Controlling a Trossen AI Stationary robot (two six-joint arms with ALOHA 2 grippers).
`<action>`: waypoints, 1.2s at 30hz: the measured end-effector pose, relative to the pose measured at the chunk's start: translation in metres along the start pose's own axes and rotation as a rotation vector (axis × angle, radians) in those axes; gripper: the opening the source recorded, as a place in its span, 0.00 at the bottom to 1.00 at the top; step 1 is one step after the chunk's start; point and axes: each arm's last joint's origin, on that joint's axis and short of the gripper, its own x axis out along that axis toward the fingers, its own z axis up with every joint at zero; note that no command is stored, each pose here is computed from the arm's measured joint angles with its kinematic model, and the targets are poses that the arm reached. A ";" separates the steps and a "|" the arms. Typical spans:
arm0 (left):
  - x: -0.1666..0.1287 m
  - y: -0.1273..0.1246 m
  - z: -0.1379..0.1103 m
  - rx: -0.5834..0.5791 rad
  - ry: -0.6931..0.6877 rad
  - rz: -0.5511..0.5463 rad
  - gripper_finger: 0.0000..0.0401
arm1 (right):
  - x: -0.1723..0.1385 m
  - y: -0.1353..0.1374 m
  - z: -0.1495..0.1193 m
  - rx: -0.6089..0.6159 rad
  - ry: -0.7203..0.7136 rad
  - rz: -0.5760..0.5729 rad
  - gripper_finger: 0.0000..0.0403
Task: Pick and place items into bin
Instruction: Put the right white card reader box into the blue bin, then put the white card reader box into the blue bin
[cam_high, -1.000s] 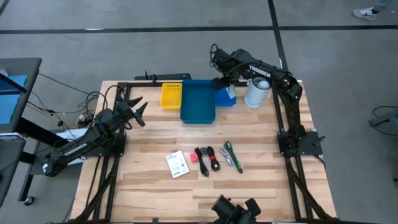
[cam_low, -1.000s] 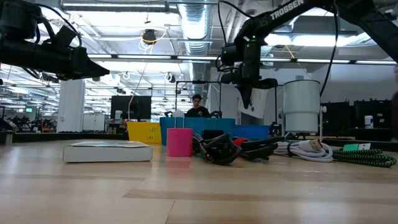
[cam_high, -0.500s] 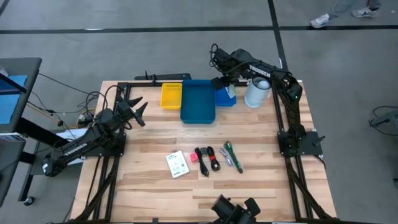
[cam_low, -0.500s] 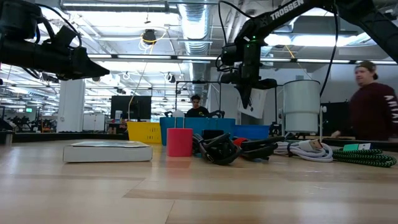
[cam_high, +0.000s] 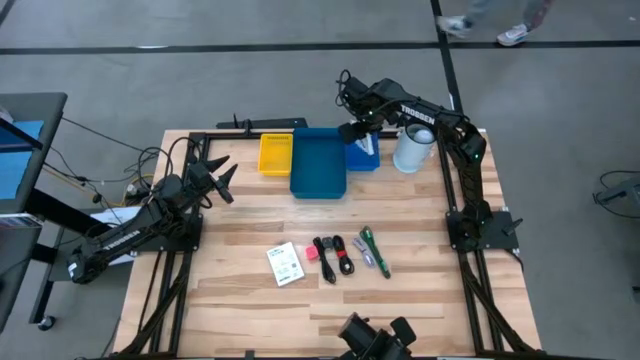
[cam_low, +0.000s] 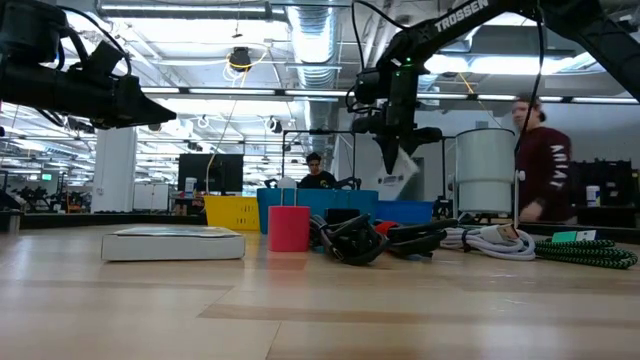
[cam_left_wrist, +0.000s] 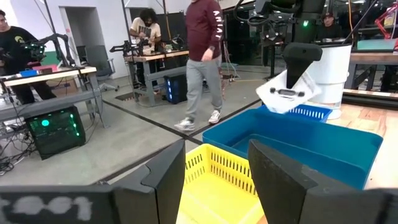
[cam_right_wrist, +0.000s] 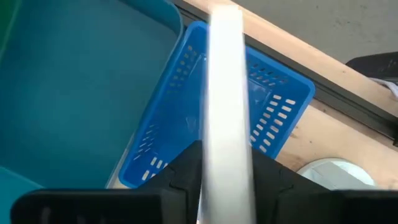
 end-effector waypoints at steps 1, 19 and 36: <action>0.000 0.000 0.000 -0.001 0.000 0.000 0.41 | 0.000 0.000 0.000 0.000 0.000 0.001 0.22; 0.000 0.000 0.000 0.002 0.000 0.000 0.41 | 0.000 0.000 0.000 0.000 0.002 0.000 0.22; 0.000 0.000 0.000 0.003 0.000 0.000 0.41 | -0.008 0.018 -0.004 -0.121 -0.051 -0.085 0.22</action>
